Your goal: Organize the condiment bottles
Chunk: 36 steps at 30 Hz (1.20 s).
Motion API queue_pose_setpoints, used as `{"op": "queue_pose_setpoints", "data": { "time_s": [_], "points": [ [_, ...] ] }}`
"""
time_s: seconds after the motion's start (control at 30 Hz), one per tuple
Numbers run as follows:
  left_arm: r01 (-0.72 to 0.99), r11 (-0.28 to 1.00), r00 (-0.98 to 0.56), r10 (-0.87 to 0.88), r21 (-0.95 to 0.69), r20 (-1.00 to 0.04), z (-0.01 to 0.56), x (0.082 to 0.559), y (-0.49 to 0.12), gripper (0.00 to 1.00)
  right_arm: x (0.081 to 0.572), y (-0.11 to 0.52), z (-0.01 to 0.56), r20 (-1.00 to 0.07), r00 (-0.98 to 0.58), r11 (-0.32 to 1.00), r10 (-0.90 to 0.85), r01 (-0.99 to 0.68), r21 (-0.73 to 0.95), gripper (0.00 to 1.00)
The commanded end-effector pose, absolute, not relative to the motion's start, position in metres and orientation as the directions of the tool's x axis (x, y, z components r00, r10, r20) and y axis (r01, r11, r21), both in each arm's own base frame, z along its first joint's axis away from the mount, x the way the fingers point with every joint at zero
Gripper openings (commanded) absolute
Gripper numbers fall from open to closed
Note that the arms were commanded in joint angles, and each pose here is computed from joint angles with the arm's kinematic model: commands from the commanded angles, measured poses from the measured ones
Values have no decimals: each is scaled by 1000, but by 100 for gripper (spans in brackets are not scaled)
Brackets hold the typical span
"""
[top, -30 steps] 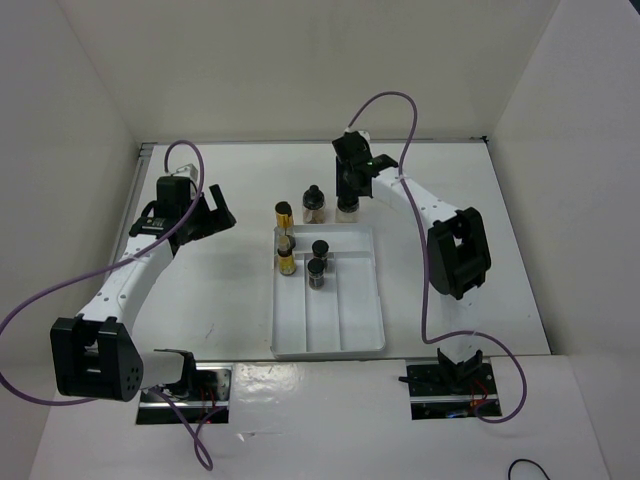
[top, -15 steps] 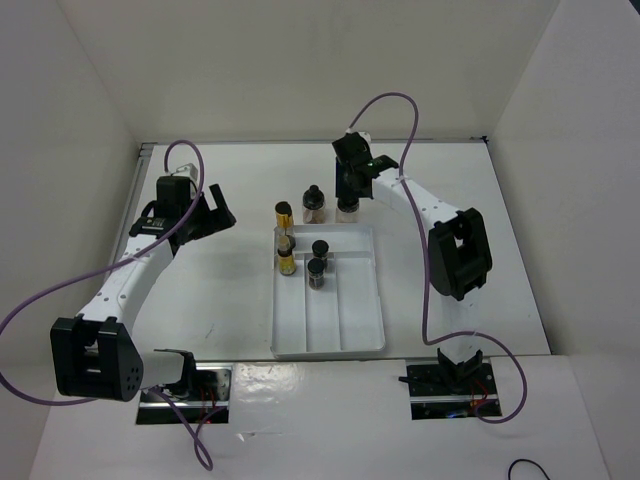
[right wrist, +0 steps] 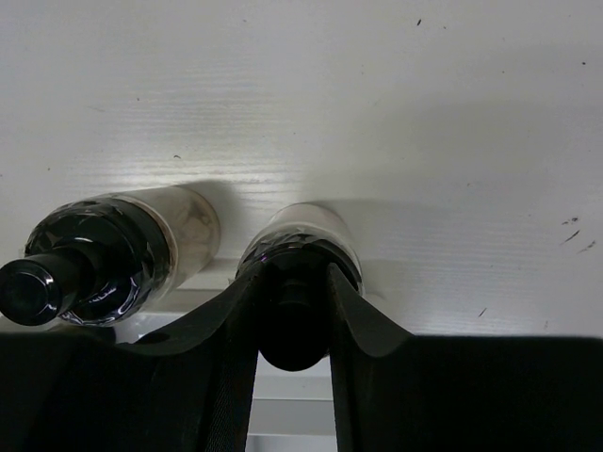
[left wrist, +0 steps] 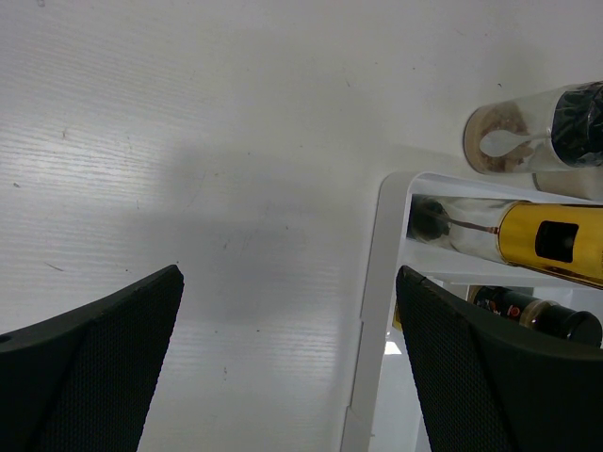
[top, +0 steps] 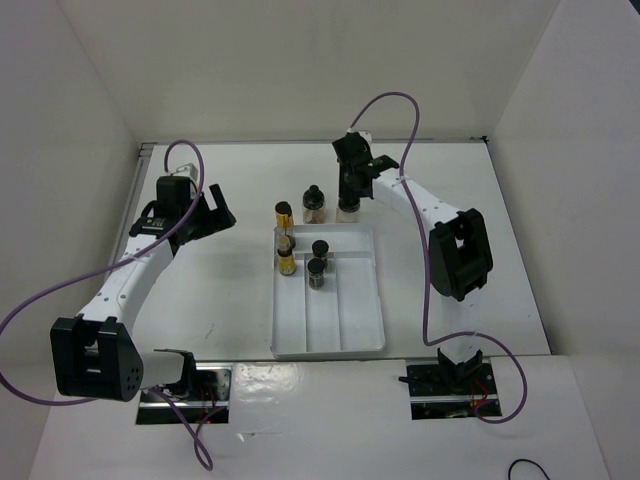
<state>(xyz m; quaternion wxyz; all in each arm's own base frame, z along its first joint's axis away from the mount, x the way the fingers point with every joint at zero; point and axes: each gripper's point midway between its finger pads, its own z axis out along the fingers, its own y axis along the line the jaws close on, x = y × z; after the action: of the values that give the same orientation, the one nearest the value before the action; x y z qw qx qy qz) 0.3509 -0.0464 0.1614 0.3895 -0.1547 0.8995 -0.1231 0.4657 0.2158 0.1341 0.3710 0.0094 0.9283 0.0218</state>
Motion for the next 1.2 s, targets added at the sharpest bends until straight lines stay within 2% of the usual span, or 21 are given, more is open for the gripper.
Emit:
{"op": "queue_pose_setpoints", "data": {
  "time_s": [0.0, 0.17, 0.6, 0.9, 1.03, 1.17],
  "points": [
    [-161, 927, -632, -360, -338, -686, 166, 357, -45, 100, 449, 208, 140, -673, -739, 1000, 31, 23, 21, 1],
    [-161, 927, -632, -360, -338, -686, 166, 357, -45, 100, 451, 203, 151, -696, -717, 999, 47, 49, 17, 0],
    [-152, 926, -629, -360, -346, -689, 168, 358, -46, 100, 449, 191, 241, -798, -597, 997, 80, 60, 55, 0],
    [-152, 926, -629, -360, -346, -689, 168, 358, -46, 100, 408, 190, 285, -817, -575, 999, 50, 34, 37, 0],
    [-145, 925, -632, -360, -351, -687, 168, 358, -48, 100, 379, 195, 274, -784, -620, 1000, 26, 10, 24, 0],
    [-142, 925, -624, -360, -353, -693, 172, 357, -48, 100, 350, 194, 277, -770, -634, 997, 72, 17, 79, 0]
  ]
}}
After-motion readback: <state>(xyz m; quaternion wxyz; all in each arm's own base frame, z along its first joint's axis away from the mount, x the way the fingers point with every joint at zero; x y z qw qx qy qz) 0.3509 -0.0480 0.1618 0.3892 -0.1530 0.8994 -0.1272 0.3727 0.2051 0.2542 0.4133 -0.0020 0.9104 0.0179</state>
